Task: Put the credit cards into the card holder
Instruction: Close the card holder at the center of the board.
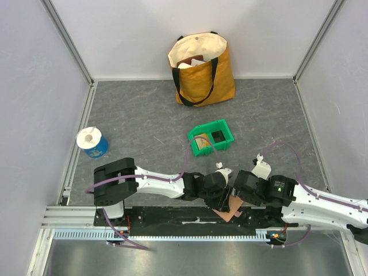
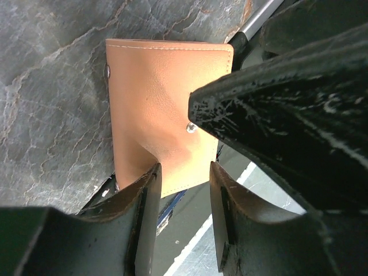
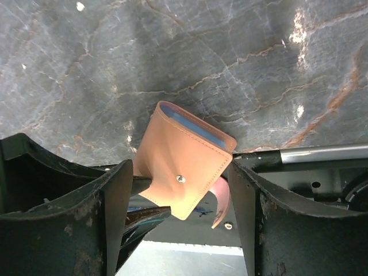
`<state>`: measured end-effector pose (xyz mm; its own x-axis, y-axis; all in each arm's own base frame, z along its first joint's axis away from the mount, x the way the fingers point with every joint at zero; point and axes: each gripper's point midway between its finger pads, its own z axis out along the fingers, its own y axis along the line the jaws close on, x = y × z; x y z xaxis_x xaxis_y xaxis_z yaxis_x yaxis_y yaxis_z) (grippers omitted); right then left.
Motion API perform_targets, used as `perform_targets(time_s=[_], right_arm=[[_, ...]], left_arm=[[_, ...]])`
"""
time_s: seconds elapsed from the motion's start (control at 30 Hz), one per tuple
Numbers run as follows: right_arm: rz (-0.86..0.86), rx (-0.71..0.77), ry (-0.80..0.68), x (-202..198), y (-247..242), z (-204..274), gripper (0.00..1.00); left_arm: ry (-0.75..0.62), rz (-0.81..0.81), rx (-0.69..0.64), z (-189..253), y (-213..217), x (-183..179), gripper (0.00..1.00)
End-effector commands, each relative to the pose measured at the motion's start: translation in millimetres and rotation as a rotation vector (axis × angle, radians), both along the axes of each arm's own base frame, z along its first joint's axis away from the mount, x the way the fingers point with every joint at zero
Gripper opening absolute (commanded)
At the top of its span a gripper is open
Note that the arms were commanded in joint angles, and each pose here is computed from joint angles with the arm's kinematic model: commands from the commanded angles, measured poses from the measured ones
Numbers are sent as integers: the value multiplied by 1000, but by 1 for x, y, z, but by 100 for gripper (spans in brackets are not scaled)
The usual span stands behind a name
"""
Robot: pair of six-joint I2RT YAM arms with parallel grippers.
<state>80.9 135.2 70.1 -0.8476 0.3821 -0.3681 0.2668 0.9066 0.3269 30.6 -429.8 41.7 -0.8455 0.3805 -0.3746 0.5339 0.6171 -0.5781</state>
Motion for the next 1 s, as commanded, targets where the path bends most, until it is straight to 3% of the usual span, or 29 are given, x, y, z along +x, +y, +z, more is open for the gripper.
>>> perform_targets(time_s=[0.0,0.1,0.33,0.6,0.67,0.83,0.97], right_arm=[[-6,0,45,-5,6,-4,74],[-16,-9,66,-6,8,-9,75],[-86,38,166,-22,8,-42,75],[-115,262,162,-17,44,-52,69],[-109,284,159,-14,53,-53,63],[-96,206,61,7,58,-51,36],[-76,176,-40,30,66,-42,24]], left_arm=[[15,76,115,-30,21,3,47],[-5,118,167,-35,32,9,48],[-54,141,145,-25,35,17,49],[-50,143,156,-32,39,17,50],[-53,164,163,-33,44,18,50],[-94,271,213,-28,65,33,51],[-124,363,252,-25,86,50,53]])
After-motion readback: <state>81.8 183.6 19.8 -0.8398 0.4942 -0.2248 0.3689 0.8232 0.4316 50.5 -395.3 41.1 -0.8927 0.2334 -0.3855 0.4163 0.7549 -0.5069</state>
